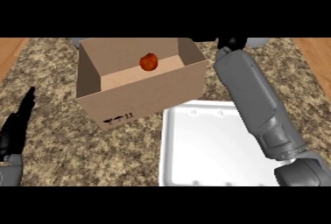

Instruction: Pick the tomato from the tray and place it in the cardboard box

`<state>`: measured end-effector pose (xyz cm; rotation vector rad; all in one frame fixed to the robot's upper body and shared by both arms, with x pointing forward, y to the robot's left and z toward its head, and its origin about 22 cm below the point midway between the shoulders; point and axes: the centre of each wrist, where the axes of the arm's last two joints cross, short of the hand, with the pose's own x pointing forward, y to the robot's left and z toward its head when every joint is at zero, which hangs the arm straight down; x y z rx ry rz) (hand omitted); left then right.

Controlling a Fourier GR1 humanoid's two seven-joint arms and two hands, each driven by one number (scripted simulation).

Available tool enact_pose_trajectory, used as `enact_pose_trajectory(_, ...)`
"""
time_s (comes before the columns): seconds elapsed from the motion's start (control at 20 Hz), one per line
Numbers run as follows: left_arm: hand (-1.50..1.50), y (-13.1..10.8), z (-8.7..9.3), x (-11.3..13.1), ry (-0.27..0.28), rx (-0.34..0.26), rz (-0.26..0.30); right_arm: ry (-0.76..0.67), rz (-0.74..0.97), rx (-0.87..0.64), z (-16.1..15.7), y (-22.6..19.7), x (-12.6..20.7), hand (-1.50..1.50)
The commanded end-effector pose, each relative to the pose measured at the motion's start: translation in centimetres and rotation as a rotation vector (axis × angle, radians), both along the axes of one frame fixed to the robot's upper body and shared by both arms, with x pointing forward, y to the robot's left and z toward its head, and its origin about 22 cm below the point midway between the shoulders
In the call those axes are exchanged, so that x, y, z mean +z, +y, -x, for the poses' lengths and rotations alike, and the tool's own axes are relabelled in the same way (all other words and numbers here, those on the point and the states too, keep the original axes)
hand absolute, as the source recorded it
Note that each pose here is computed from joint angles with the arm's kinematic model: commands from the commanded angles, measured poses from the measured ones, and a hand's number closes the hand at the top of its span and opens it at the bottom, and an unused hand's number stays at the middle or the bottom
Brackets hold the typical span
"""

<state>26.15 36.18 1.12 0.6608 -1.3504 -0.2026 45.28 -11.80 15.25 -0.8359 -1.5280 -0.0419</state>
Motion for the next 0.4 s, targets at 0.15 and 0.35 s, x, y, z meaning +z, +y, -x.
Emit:
enact_pose_trajectory(0.15, 0.0, 1.2, 2.0, -0.5, 0.013, 0.042, -0.007, 0.033, 0.032, 0.035, 3.0, -5.6, 1.3, -1.5)
enact_pose_trajectory(0.35, 0.0, 2.8, 0.9, 1.7, 0.009, 0.041, -0.014, 0.119, 0.073, 0.106, 6.1, -7.1, 1.0, -1.5)
